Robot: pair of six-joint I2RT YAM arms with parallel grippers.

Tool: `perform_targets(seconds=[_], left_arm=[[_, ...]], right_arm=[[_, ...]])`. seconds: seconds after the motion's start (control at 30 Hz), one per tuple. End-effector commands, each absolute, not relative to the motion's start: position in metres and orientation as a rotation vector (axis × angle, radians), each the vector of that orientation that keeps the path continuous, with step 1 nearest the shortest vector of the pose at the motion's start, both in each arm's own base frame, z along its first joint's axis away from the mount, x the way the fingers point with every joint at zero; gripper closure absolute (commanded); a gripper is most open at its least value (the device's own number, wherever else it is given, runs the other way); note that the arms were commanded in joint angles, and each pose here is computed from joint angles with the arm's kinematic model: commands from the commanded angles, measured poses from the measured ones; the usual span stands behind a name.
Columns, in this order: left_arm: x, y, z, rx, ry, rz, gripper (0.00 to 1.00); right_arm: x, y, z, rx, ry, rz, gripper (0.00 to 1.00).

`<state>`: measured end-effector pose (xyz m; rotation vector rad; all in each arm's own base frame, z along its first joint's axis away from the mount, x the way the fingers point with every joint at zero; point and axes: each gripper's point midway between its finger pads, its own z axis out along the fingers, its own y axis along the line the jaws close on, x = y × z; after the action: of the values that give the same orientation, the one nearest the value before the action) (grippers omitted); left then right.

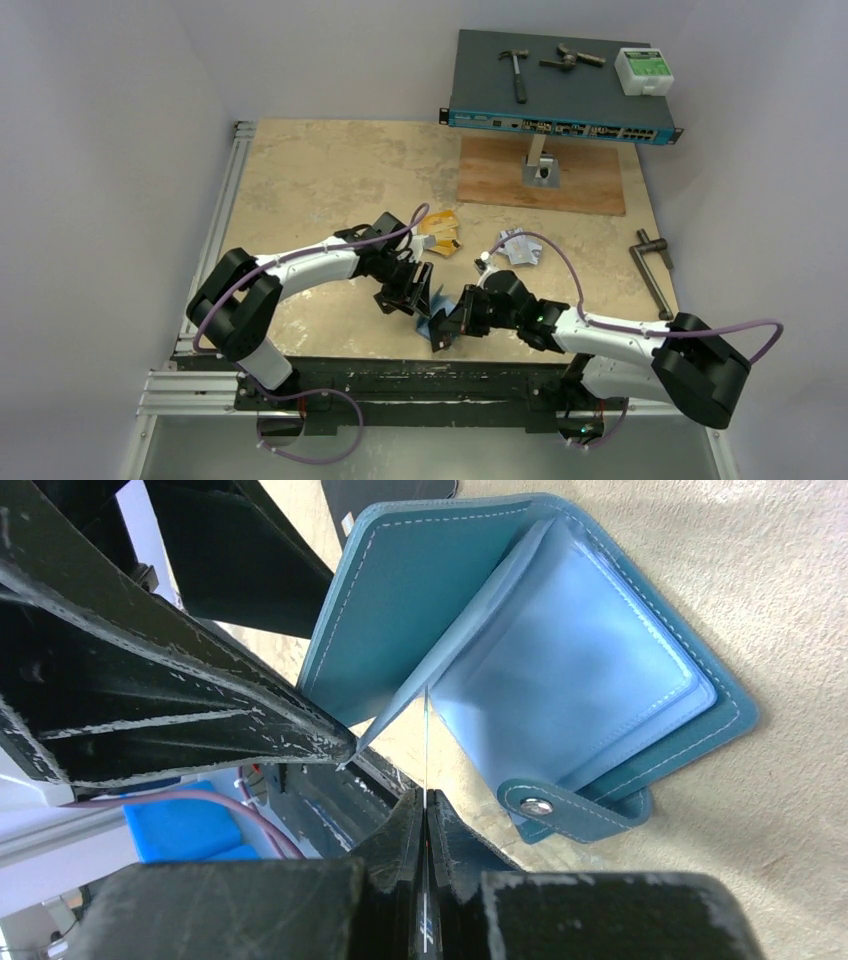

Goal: Put the credit cards into the card holder
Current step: Pick up the card holder from the center of the board.

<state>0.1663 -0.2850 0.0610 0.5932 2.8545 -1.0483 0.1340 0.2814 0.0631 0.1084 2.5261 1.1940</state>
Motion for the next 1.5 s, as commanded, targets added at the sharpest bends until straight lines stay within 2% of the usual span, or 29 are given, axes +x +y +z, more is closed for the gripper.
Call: perform_targets(seconds=[0.0,0.6,0.77,1.1,1.27,1.47], left_arm=[[0.171,-0.289,0.077,0.542,2.804,-1.156,0.42],[0.170,-0.296,0.082,0.533,2.788,-1.287,0.40],[0.176,-0.287,0.067,0.546,2.818,-1.150,0.47],[0.189,-0.263,0.059,0.586,2.856,-0.879,0.48],[0.189,-0.260,0.058,0.550,2.880,-0.911,0.48],[0.193,-0.256,0.056,0.528,2.908,-0.929,0.56]], right_arm=[[0.150,0.296,0.084,0.084,2.423,1.262,1.00],[0.167,0.307,0.091,0.056,2.390,1.275,1.00],[0.170,0.305,0.090,0.061,2.388,1.268,1.00],[0.177,0.310,0.091,0.047,2.374,1.300,1.00],[0.179,0.317,0.091,0.026,2.369,1.322,1.00],[0.186,0.326,0.100,0.012,2.337,1.350,1.00]])
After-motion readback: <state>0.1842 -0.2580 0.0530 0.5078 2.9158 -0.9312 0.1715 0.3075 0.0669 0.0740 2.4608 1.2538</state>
